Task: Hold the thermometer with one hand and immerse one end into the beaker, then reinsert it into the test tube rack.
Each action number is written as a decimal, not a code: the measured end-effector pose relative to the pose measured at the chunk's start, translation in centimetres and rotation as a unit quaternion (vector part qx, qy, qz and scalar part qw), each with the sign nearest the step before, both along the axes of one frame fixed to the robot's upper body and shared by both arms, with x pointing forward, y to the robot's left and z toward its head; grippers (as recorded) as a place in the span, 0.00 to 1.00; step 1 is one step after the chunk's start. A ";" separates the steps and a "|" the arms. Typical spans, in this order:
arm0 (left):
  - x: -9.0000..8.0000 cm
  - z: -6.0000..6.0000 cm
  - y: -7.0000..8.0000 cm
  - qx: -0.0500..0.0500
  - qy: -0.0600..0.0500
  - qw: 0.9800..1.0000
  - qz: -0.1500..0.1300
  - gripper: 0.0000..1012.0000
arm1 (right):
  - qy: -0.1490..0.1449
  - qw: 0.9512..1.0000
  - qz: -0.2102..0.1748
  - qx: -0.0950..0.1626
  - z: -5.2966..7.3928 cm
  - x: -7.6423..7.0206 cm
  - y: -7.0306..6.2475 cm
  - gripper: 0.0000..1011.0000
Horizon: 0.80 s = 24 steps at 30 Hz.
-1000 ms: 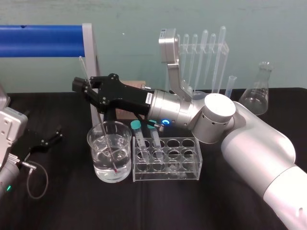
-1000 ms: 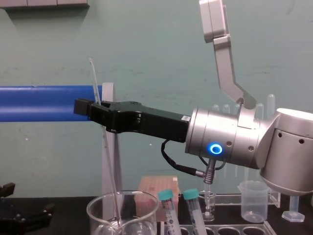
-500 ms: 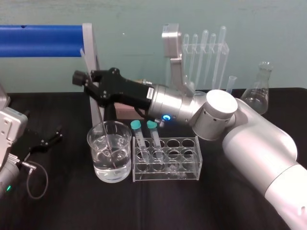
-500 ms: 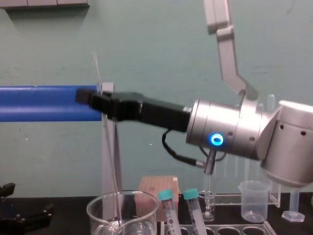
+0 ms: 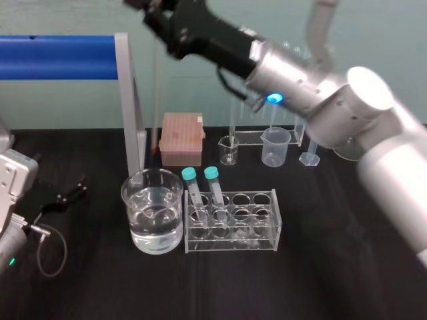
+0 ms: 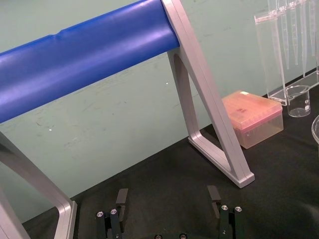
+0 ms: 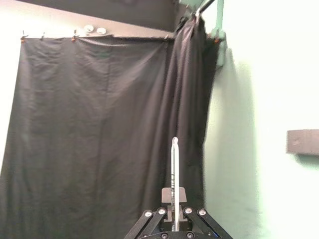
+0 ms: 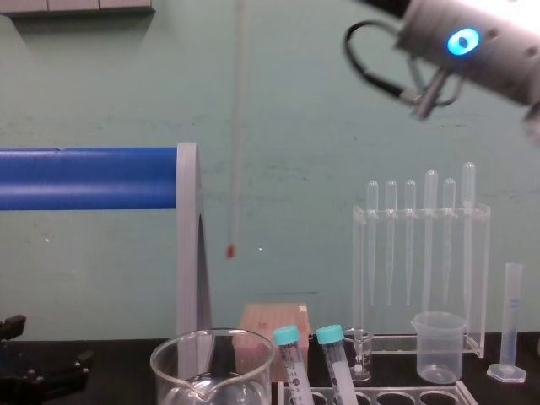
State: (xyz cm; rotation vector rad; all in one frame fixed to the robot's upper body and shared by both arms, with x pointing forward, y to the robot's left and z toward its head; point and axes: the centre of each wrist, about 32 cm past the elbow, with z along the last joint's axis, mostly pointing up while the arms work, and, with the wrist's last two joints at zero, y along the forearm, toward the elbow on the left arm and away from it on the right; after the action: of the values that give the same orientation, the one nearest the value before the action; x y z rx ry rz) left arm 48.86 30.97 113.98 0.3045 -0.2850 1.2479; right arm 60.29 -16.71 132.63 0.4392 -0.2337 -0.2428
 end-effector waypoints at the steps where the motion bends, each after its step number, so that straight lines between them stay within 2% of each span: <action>1: 0.0 0.0 0.0 0.000 0.000 1.000 0.000 1.00 | -0.003 1.000 -0.006 0.001 0.3 -0.2 -0.5 0.06; 2: 0.0 0.0 0.0 0.000 0.000 1.000 0.000 1.00 | -0.008 1.000 -0.020 0.000 0.7 -0.7 -1.5 0.06; 4: 0.0 0.0 0.0 0.000 0.000 1.000 0.000 1.00 | -0.009 0.999 -0.035 -0.002 0.9 -1.2 -2.5 0.06; 5: 0.0 0.0 0.0 0.000 0.000 1.000 0.000 1.00 | -0.008 0.999 -0.048 -0.007 0.9 -1.7 -3.5 0.06; 7: 0.0 0.0 0.0 0.000 0.000 1.000 0.000 1.00 | -0.004 0.998 -0.060 -0.014 0.8 -2.3 -4.5 0.06; 8: 0.0 0.0 0.0 0.000 0.000 1.000 0.000 1.00 | 0.004 0.997 -0.071 -0.023 0.5 -2.9 -5.5 0.06; 12: 0.0 0.0 0.0 0.000 0.000 1.000 0.000 1.00 | 0.023 0.996 -0.081 -0.033 -0.1 -4.1 -6.9 0.06; 14: 0.0 0.0 0.0 0.000 0.000 1.000 0.000 1.00 | 0.042 0.995 -0.084 -0.038 -0.9 -5.2 -8.0 0.06; 18: 0.0 0.0 0.0 0.000 0.000 1.000 0.000 1.00 | 0.062 0.993 -0.088 -0.042 -2.0 -6.1 -8.8 0.06; 22: 0.0 0.0 0.0 0.000 0.000 1.000 0.000 1.00 | 0.075 0.992 -0.094 -0.047 -2.9 -6.5 -9.3 0.06; 24: 0.0 0.0 0.0 0.000 0.000 1.000 0.000 1.00 | 0.085 0.990 -0.099 -0.051 -3.8 -6.5 -9.5 0.06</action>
State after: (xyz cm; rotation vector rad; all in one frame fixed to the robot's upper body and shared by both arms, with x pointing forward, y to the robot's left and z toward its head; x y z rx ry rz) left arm 48.86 30.97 113.98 0.3045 -0.2850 1.2479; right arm 53.82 -26.24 128.84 0.2925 -0.1205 -0.4585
